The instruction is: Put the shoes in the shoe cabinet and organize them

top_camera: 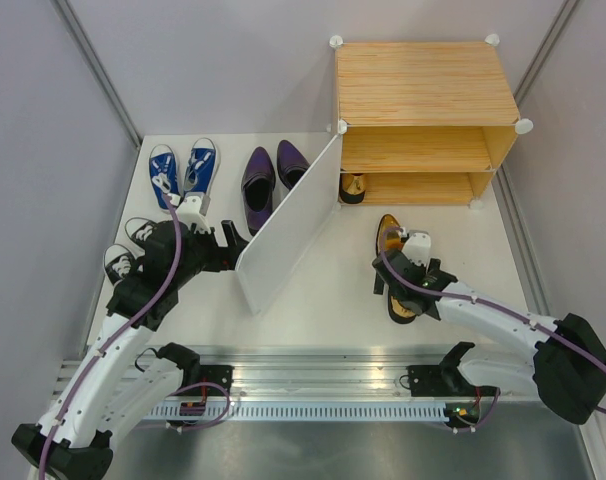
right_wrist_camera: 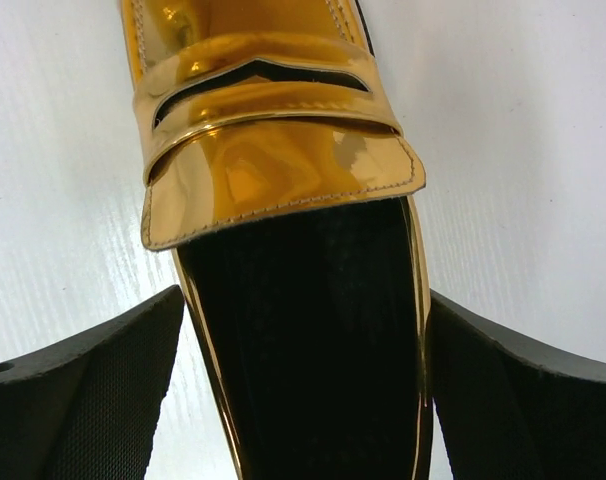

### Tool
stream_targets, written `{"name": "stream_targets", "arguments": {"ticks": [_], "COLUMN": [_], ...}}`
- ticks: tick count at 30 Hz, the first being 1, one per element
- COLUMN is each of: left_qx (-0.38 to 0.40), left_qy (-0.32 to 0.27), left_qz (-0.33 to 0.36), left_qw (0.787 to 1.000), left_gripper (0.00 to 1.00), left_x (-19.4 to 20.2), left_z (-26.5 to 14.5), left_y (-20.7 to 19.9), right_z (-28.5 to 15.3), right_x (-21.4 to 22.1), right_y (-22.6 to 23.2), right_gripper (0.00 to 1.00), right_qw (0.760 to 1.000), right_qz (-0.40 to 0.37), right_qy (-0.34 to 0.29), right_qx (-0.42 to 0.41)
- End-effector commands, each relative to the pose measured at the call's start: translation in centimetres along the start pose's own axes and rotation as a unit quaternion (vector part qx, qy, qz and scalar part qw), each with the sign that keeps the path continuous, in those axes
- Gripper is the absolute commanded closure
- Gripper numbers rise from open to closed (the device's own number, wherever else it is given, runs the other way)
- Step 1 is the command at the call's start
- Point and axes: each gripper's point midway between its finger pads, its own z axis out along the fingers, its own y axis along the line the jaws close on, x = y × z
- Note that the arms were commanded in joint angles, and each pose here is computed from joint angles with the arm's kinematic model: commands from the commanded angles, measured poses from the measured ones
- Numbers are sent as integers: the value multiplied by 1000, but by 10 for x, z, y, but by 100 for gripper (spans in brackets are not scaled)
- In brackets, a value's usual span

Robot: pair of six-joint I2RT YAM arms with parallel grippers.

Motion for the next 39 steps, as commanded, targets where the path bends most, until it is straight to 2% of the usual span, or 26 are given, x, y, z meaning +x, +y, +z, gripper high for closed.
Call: {"name": "stream_targets", "arguments": {"ticks": [1, 12, 14, 18, 19, 24, 25, 27, 28, 30, 31, 34, 39], "left_qx": [17, 21, 20, 21, 22, 21, 22, 21, 21, 21, 22, 20, 19], "left_qy": [-10, -10, -9, -7, -6, -6, -6, -5, -5, -6, -6, -4, -4], "left_qz": [20, 20, 20, 20, 20, 21, 21, 21, 21, 21, 21, 21, 21], "left_qw": [1000, 1000, 1000, 1000, 1000, 1000, 1000, 1000, 1000, 1000, 1000, 1000, 1000], "left_gripper": [1, 1, 1, 1, 1, 1, 1, 1, 1, 1, 1, 1, 1], "left_x": [-6, -6, -5, -5, -4, -4, -4, -4, -4, -4, -4, -4, -3], "left_z": [-2, -2, -2, -2, -2, -1, -1, -1, -1, -1, -1, 0, 0], "left_y": [-6, -7, -7, -8, -8, -7, -8, -8, -7, -7, -8, -7, -6], "right_z": [14, 39, 43, 50, 51, 48, 46, 40, 38, 31, 29, 23, 14], "right_x": [14, 38, 38, 42, 46, 42, 40, 33, 29, 20, 16, 3, -18], "right_y": [1, 14, 16, 22, 30, 37, 39, 44, 45, 47, 47, 42, 36], "right_gripper": [2, 4, 12, 23, 29, 47, 54, 62, 70, 77, 86, 99, 99], "right_qw": [1000, 999, 999, 997, 996, 994, 993, 992, 992, 992, 992, 993, 993], "right_qz": [11, 6, 10, 20, 27, 33, 31, 29, 28, 30, 27, 29, 37], "right_qy": [9, 47, 50, 67, 76, 74, 72, 65, 60, 48, 42, 15, -30], "right_qx": [15, 16, 13, -13, -41, -78, -85, -101, -107, -117, -119, -115, -112]}}
